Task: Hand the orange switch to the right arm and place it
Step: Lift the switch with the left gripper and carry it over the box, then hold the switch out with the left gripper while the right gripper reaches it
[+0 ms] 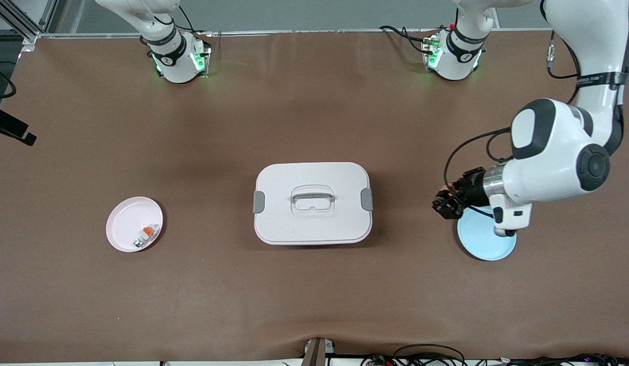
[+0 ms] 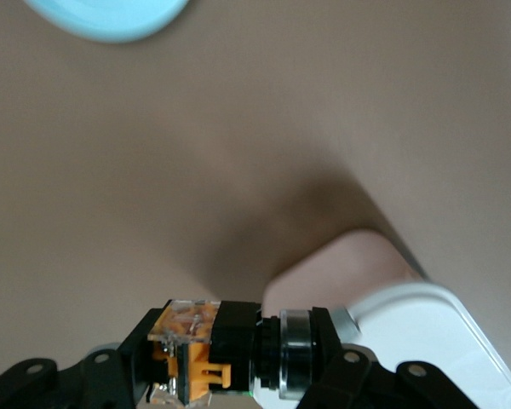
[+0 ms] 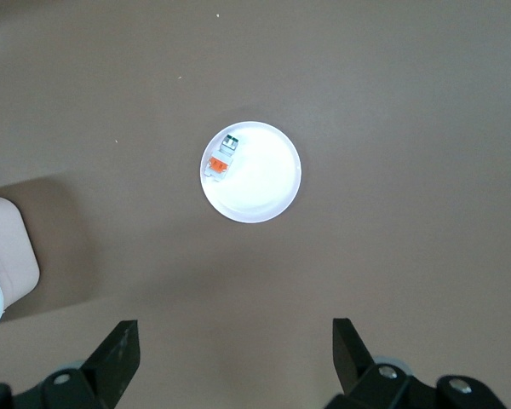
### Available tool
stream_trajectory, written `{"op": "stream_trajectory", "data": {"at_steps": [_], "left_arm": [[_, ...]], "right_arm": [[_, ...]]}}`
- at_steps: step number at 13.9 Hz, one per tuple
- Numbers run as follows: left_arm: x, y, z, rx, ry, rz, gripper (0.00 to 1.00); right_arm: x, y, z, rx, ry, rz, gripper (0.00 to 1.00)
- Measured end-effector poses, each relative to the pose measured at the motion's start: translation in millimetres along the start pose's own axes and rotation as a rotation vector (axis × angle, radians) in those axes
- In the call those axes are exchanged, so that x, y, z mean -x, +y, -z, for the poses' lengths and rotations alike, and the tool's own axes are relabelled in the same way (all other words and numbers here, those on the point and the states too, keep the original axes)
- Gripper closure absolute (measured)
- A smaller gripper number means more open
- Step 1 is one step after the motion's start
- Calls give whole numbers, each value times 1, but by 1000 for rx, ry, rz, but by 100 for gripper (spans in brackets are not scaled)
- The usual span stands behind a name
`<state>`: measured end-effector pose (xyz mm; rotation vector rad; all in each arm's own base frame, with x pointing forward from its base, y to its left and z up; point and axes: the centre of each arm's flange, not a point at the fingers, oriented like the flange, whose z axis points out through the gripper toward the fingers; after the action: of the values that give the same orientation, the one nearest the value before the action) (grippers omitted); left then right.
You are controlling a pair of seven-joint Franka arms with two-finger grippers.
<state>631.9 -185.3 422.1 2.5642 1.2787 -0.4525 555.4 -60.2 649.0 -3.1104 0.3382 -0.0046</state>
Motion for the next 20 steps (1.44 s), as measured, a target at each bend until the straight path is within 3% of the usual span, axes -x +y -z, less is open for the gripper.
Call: {"op": "stream_trajectory", "data": {"at_steps": [2,3,6,10,14,16,20], "left_arm": [[31,13,0,22,-72,71,27],[44,18,3,37,-110,112,27],[73,31,5,48,-180,261,27],[111,60,2,39,-212,468,27],[151,83,-15,44,-228,563,27],[173,92,-19,68,-234,593,27],[209,112,-17,201,-256,588,27]], "right_arm": [[2,-13,-8,-8,-28,16,0],[3,-22,-12,-41,-43,8,0],[0,-35,-25,-214,-95,-98,0],[-10,-45,-46,-384,-106,-166,0],[-9,-91,-58,-553,-108,-163,0],[-3,-123,-66,-600,-122,-139,0],[17,-198,-81,-673,-137,-86,0]]}}
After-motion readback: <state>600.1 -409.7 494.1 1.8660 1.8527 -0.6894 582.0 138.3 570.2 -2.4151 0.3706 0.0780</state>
